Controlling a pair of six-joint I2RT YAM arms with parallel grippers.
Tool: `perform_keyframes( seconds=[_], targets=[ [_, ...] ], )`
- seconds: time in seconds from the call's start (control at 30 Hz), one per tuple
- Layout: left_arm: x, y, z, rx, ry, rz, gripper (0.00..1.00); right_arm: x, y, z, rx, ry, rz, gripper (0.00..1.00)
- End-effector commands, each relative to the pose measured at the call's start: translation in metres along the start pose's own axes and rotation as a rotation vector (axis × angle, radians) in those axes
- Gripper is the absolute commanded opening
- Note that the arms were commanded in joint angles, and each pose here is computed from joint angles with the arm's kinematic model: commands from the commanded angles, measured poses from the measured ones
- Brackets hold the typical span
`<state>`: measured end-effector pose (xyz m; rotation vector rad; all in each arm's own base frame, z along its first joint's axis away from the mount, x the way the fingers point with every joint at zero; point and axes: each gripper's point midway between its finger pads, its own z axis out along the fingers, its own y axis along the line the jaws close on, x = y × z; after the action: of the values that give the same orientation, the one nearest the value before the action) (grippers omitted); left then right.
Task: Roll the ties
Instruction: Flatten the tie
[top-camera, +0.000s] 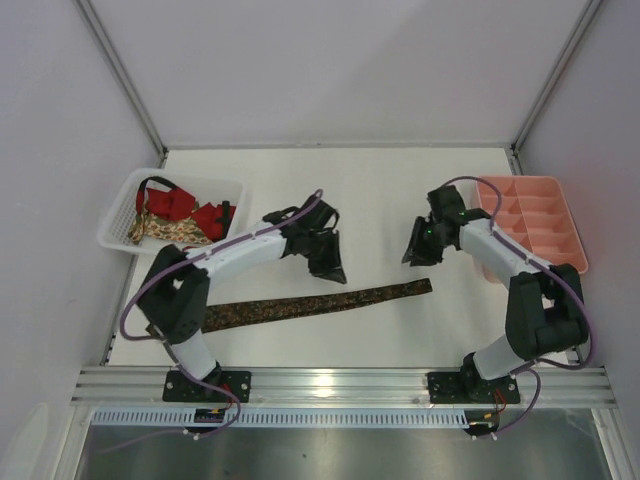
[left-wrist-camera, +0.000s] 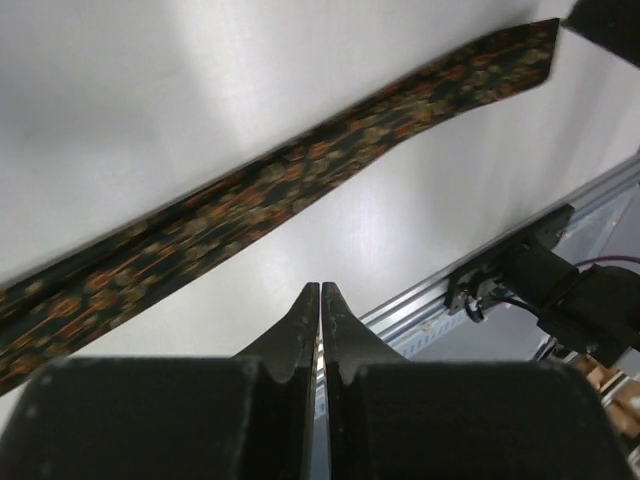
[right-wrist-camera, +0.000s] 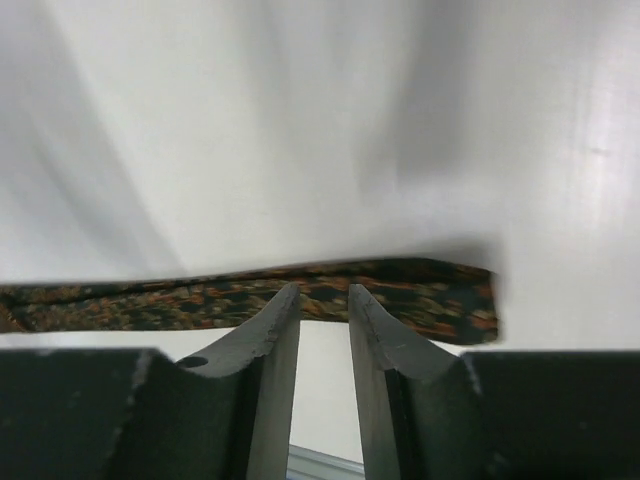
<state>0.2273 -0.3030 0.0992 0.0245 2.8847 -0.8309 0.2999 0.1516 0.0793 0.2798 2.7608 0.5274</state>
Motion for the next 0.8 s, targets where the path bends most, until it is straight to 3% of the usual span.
perform_keyframes(
  seconds=[0.0,0.13,0.23,0.37,0.6,0.77],
  targets=[
    [-0.012,-0.068,0.015,0.14,0.023,0.093,0.08,0.016,-0.04,-0.012,0.051,0.032,-0.021,0.31],
    [-0.016,-0.099,0.036,0.214,0.059,0.116,0.0,0.02,-0.062,-0.005,0.057,0.036,0.022,0.15],
    [-0.017,-0.114,0.056,0.275,0.1,0.106,0.0,0.021,-0.069,-0.002,0.052,0.037,0.055,0.1],
    [-0.015,-0.141,0.074,0.351,0.122,0.136,0.01,0.022,-0.077,0.004,0.054,0.024,0.099,0.09],
    [-0.014,-0.137,0.111,0.299,0.157,0.094,0.0,0.016,-0.091,0.022,0.099,0.03,0.099,0.12],
    [-0.012,-0.13,0.12,0.259,0.178,0.08,0.01,0.001,-0.077,-0.002,0.07,-0.028,0.093,0.22]
  ],
)
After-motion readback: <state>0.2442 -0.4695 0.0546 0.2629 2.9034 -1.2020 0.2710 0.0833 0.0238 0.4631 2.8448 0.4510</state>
